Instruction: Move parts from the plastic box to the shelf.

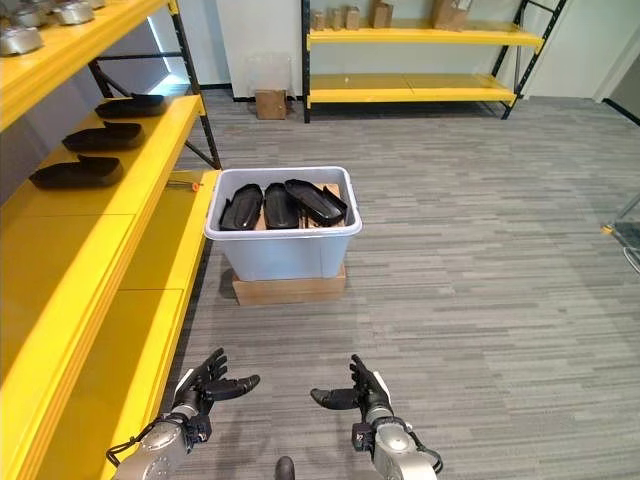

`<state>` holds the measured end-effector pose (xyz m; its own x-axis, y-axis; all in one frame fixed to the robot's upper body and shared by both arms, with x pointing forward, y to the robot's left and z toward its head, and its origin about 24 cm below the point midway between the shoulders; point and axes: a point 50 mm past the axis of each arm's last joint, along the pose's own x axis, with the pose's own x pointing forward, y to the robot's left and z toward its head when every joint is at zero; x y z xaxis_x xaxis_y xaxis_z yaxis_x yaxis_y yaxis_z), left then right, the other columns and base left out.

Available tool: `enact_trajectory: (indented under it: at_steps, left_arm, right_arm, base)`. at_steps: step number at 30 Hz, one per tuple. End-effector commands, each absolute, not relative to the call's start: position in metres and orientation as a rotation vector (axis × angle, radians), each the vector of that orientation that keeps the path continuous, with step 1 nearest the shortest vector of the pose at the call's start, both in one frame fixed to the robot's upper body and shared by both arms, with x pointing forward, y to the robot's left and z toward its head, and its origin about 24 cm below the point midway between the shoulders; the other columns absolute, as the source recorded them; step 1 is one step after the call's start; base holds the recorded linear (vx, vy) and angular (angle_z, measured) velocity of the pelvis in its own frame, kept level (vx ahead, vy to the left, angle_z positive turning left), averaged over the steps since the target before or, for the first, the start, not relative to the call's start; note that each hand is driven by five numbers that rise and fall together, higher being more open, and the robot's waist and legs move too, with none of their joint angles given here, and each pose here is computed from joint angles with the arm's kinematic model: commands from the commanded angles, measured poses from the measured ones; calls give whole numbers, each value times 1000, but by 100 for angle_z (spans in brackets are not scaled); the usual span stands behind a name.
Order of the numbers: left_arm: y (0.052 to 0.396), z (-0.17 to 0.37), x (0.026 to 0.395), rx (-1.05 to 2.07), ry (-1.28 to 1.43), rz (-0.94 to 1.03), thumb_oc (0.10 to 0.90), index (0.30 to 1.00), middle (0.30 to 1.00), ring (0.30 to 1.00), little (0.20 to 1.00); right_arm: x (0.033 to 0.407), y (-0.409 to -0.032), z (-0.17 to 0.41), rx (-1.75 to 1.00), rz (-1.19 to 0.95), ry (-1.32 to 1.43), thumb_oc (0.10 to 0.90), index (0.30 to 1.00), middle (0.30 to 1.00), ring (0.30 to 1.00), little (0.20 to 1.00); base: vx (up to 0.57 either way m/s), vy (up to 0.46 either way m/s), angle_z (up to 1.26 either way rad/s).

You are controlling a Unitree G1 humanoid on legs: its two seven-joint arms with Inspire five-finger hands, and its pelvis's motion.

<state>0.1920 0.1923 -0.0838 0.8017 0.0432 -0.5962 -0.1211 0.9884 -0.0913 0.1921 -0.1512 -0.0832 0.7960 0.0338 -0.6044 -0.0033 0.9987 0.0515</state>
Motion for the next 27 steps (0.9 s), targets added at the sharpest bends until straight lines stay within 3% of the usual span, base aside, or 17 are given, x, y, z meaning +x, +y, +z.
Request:
enact_trajectory:
  at_steps: [1, 7, 12, 17, 27]
  left_arm:
    - [185, -54, 220, -140, 443, 25, 900, 1000, 1000, 1000, 1000]
    - [188, -56, 223, -146, 445, 48, 900, 1000, 1000, 1000, 1000]
    - [176, -58, 222, -199, 445, 42, 900, 1000, 1000, 1000, 1000]
    - [174, -60, 219, -226, 464, 49, 900, 1000, 1000, 1000, 1000]
    - [177, -65, 213, -204, 487, 48, 900, 1000, 1000, 1000, 1000]
  right_arm:
    - [220, -153, -53, 84, 29, 463, 900, 1000, 1000, 1000, 1000]
    - [223, -155, -51, 55, 31, 454, 900, 1000, 1000, 1000, 1000]
    - [220, -172, -51, 30, 10, 456, 900, 1000, 1000, 1000, 1000]
    - [219, -191, -52, -14, -41, 468, 900, 1000, 1000, 1000, 1000]
    - [211, -184, -58, 9, -36, 492, 900, 1000, 1000, 1000, 1000]
  base:
    - [310, -1, 22]
    - [384, -64, 11]
    - [707, -331, 87]
    - [416, -311, -12]
    - [271, 198, -54]
